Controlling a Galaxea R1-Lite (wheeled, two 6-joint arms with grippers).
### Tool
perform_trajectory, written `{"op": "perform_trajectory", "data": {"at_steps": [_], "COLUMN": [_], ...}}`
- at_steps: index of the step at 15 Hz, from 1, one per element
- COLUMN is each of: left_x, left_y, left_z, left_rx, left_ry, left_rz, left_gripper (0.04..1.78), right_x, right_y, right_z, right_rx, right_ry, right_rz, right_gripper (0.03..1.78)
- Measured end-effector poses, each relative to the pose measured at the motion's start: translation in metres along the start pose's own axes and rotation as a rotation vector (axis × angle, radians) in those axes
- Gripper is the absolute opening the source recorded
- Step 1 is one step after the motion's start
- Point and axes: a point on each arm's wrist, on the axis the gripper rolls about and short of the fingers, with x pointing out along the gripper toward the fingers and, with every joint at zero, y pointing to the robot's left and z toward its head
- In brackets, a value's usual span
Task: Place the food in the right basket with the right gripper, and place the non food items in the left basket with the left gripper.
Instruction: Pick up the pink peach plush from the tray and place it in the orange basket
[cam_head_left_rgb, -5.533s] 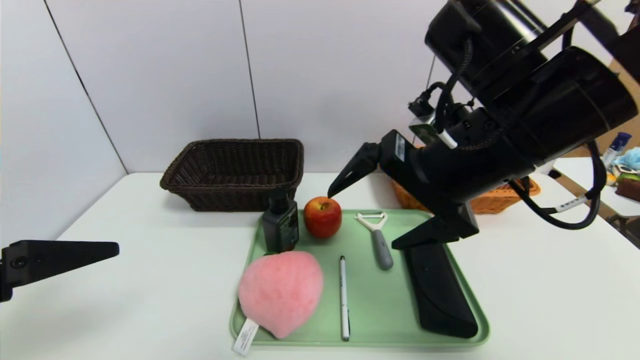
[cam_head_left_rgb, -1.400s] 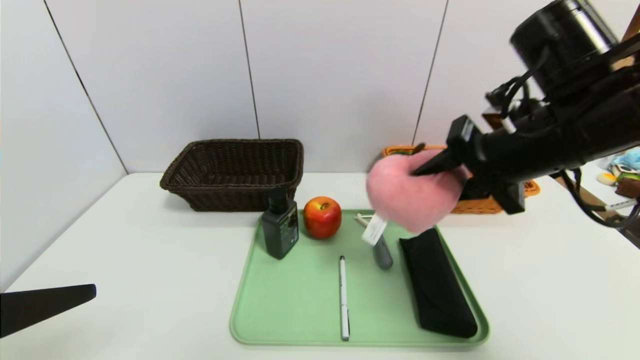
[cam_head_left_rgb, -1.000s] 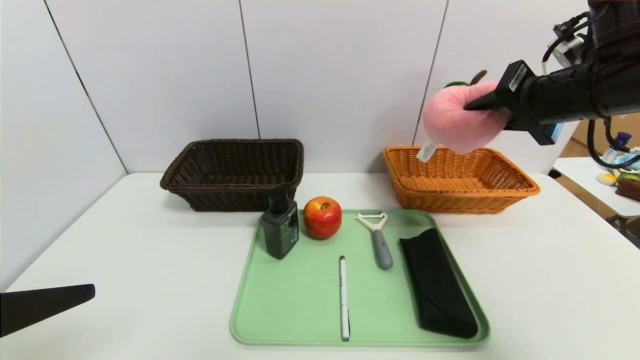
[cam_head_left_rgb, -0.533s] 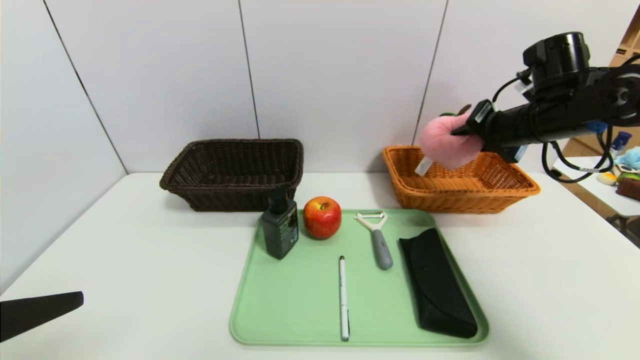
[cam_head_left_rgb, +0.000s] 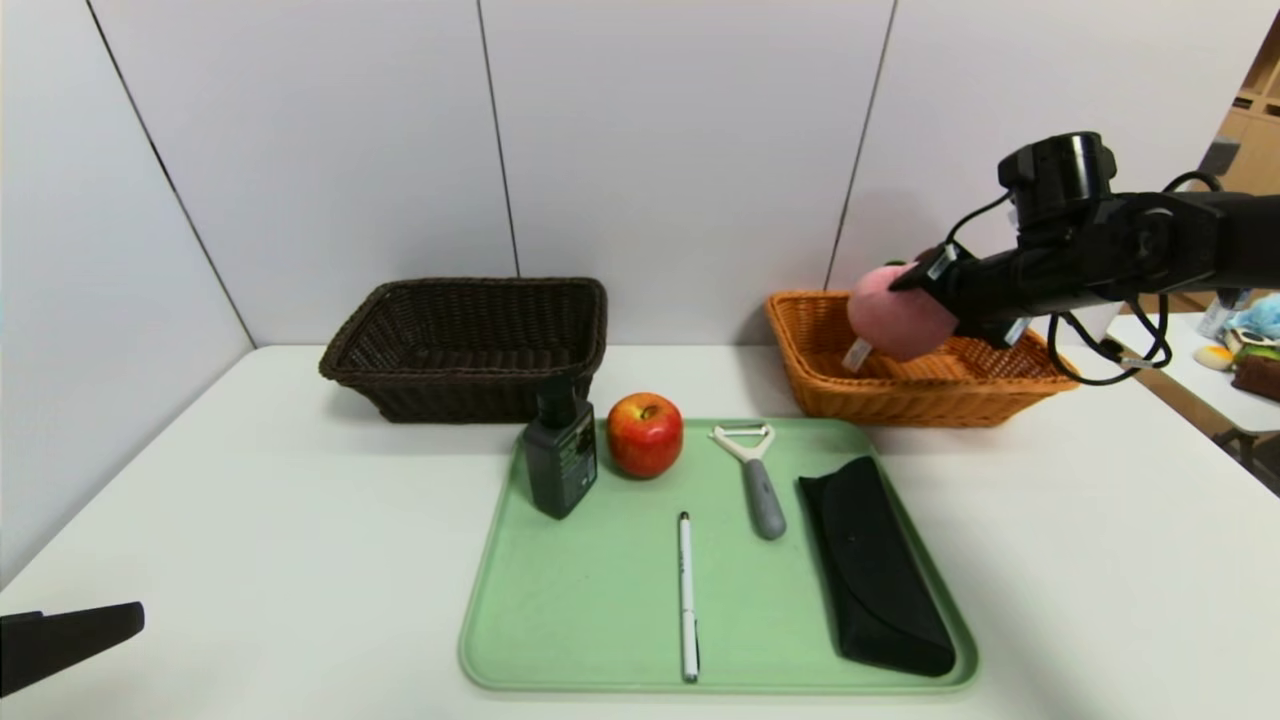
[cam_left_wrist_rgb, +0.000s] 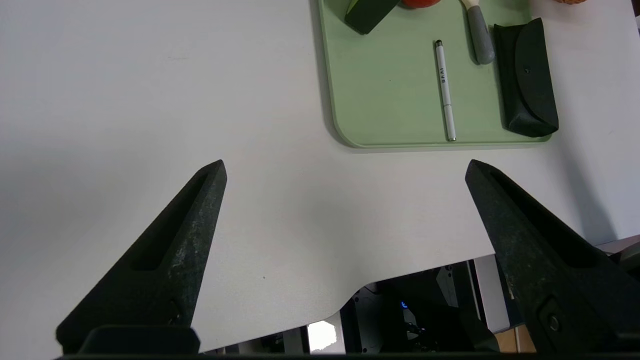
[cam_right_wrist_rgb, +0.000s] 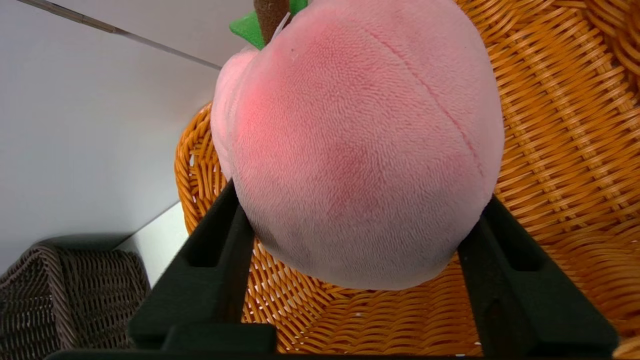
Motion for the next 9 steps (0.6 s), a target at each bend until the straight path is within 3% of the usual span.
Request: {"op": "perform_trajectory", "data": {"at_steps": [9], "left_x": [0.0005], "left_y": [0.0005], "left_z": [-0.001], "left_rx": [0.0], "left_ry": [0.003], "left_rz": [0.002], "left_gripper": [1.69], "right_x": [0.001], "right_y": [-0.0069], "right_z": [0.0053], "right_rx": [0.01], "right_ry": [-0.01], "right_rz": [-0.015], "right_gripper": [1.55]}}
